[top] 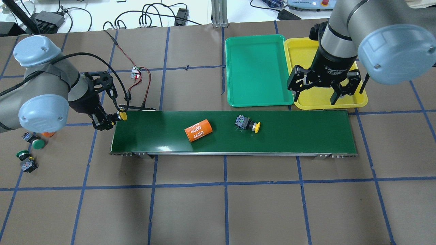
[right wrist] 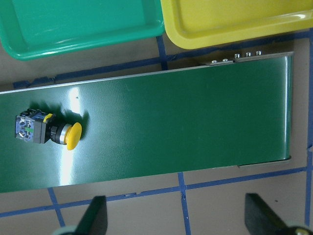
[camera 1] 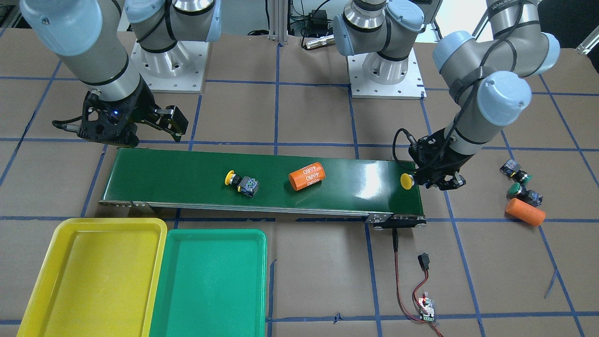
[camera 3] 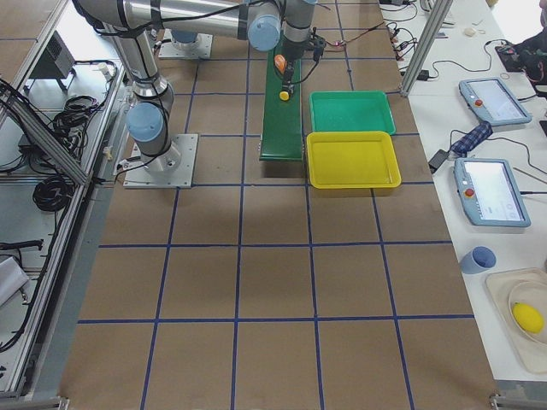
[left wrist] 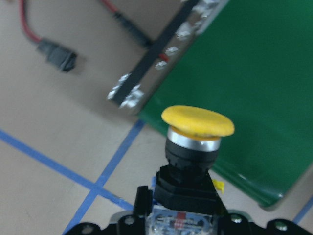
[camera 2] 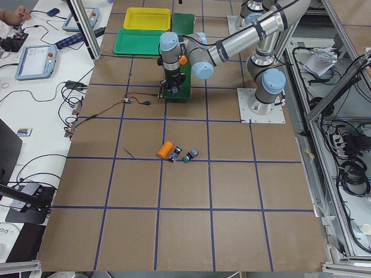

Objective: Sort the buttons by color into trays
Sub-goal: 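Place button on belt with left gripper while right gripper lowers toward first button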

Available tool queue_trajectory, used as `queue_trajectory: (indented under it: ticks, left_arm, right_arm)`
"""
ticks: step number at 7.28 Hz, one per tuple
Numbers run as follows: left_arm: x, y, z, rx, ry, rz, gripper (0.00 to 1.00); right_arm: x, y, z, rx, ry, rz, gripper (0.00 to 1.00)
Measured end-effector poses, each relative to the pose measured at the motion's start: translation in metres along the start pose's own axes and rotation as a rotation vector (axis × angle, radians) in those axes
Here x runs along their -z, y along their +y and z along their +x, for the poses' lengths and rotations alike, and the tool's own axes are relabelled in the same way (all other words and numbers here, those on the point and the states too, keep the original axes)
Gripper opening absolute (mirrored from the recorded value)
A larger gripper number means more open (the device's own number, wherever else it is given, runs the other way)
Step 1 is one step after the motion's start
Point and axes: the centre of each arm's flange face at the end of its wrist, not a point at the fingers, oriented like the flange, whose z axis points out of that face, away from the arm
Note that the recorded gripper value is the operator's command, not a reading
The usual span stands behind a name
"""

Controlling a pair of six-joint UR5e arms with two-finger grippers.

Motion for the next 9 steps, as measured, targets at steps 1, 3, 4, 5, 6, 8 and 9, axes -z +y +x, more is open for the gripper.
queue_trajectory:
  ticks: [1, 3, 4, 5, 6, 8, 9]
  left_arm:
    - [-0.006, -0.012, 0.011, -0.062, -0.007, 0.0, 0.0]
    - [-0.015, -0.03, 0.02, -0.142, -0.023, 0.001, 0.78]
    - [-0.017, -0.035, 0.023, -0.153, -0.025, 0.001, 1.0]
    - [-0.018, -0.037, 0.024, -0.155, -0.025, 0.004, 1.0]
    - [-0.017, -0.038, 0.023, -0.156, -0.034, 0.007, 1.0]
    - [-0.005, -0.035, 0.019, -0.148, -0.075, 0.012, 1.0]
    - [0.008, -0.02, 0.006, -0.103, -0.1, 0.019, 1.0]
  right_arm:
    - [-0.019, -0.002, 0.0, 0.046, 0.001, -0.005, 1.0]
    - [-0.044, -0.006, 0.0, 0.255, 0.002, 0.037, 1.0]
    - [-0.055, -0.008, 0.0, 0.389, 0.008, 0.065, 0.99]
    - [-0.068, -0.008, 0.0, 0.526, 0.018, 0.094, 0.97]
    - [-0.082, -0.006, 0.002, 0.655, 0.034, 0.124, 0.96]
    - [-0.105, 0.002, 0.009, 0.921, 0.101, 0.174, 0.96]
    - [-0.113, 0.005, 0.012, 1.054, 0.14, 0.183, 0.96]
